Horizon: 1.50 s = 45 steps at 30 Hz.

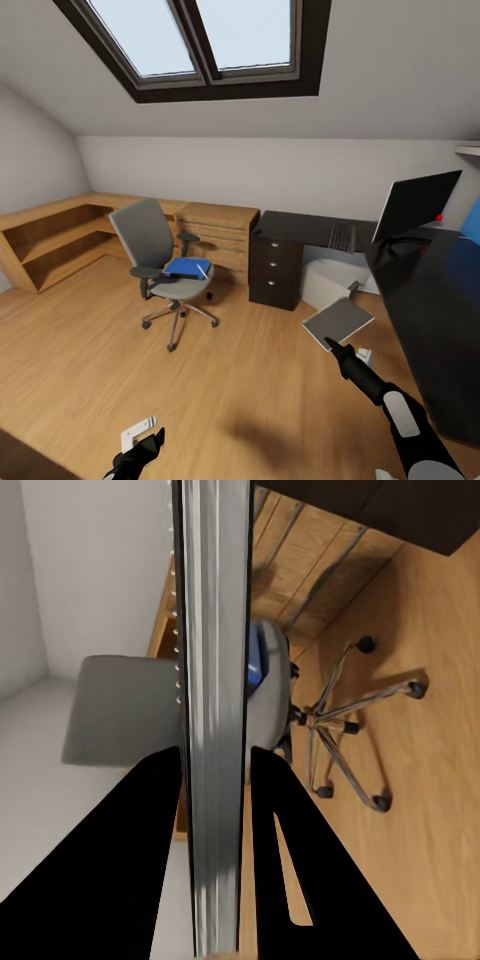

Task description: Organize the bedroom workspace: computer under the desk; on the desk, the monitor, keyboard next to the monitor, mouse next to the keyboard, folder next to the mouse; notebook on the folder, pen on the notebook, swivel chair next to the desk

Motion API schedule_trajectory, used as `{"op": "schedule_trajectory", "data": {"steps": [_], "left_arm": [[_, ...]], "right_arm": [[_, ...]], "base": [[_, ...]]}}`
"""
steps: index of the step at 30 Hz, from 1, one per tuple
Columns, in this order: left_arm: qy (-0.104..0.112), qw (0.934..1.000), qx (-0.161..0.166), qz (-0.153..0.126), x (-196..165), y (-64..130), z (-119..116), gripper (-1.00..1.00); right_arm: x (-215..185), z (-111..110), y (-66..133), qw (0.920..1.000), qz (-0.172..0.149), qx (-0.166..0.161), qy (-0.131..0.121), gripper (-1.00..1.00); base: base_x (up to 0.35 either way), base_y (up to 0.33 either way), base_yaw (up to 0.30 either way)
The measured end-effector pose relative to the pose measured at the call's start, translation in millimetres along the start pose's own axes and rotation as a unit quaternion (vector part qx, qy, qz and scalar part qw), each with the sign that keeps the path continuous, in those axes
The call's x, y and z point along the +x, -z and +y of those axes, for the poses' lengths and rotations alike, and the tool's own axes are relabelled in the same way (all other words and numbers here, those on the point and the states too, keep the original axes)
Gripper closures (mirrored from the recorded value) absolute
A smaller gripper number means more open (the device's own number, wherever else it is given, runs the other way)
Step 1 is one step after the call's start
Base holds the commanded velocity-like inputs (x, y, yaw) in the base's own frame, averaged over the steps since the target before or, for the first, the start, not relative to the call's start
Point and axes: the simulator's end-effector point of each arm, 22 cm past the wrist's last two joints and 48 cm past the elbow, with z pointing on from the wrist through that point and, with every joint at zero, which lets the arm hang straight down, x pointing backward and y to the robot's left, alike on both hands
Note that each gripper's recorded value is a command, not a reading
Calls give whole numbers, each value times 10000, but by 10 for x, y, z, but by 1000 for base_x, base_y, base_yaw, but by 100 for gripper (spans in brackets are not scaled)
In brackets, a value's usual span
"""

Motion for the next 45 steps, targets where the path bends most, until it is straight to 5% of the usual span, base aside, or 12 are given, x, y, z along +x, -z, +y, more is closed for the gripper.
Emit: {"op": "schedule_trajectory", "data": {"steps": [18, 45], "left_arm": [[-13, 10000, 2, 12, 12, 0, -2, -100], [-22, 9994, -154, 296, 237, 107, 118, -100]], "right_arm": [[4, -43, -2, 10000, -49, 39, 10, 100], [-130, 80, 42, 9994, -307, -4, 162, 100]], "base": [[271, 28, 0], [8, 0, -118]]}}
